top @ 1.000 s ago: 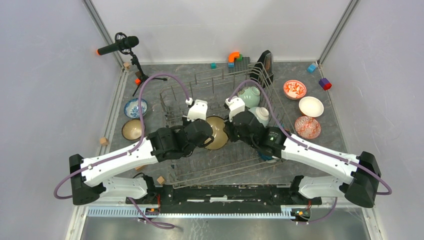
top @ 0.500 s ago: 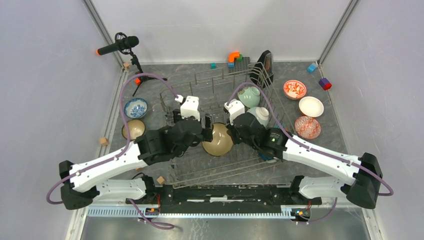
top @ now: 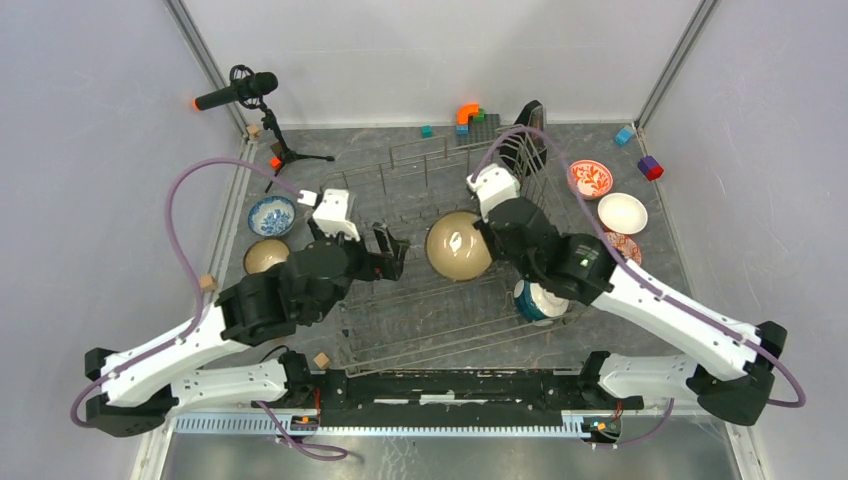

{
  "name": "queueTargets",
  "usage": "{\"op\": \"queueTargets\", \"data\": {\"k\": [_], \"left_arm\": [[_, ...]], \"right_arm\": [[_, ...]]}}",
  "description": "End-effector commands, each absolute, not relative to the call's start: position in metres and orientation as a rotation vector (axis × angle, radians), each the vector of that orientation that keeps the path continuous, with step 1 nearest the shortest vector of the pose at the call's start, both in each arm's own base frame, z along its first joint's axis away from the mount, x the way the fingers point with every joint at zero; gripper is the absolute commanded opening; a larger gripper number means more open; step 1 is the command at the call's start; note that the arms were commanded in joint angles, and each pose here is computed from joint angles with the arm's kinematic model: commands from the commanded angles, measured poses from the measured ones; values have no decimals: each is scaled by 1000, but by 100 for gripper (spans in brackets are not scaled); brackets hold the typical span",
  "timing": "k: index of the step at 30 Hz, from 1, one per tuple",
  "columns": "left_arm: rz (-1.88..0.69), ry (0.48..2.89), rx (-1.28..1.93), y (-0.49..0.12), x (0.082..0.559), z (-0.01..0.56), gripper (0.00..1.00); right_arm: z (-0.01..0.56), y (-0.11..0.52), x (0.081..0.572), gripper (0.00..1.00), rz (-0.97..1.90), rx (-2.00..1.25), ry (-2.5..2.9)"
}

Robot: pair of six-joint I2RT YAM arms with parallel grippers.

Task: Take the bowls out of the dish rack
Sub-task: Pick up the bowl from the dish rack, then place the bowl at the center of the board.

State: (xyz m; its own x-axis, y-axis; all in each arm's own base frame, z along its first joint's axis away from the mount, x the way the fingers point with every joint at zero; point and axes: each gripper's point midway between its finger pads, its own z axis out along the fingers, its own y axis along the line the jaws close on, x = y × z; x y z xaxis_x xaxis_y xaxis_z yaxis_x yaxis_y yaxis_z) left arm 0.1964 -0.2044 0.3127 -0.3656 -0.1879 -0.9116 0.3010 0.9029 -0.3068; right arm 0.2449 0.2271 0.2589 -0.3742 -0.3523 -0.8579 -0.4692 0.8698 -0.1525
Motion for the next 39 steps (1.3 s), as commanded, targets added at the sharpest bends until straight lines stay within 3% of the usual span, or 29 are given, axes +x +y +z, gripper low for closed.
{"op": "queueTargets", "data": {"k": [1,7,13,17,26,39], "left_arm": [[-479,1777,77,-183,199,333,100],[-350,1700,61,-150,204,324,100],[-276,1681,30,-135,207,306,100],[-269,1699,38,-132,205,301,100],[-260,1733,28,-128,202,291,100],[-343,1784,26,-142,197,283,100]], "right_arm": [[380,181,259,0,81,-339,1780],[461,117,270,0,-81,-126,1696],[472,77,305,0,-182,77,1699],[463,4,321,0,-232,403,1605],[379,-124,296,0,-327,958,1484],[232,-182,221,0,-660,1277,1537]]}}
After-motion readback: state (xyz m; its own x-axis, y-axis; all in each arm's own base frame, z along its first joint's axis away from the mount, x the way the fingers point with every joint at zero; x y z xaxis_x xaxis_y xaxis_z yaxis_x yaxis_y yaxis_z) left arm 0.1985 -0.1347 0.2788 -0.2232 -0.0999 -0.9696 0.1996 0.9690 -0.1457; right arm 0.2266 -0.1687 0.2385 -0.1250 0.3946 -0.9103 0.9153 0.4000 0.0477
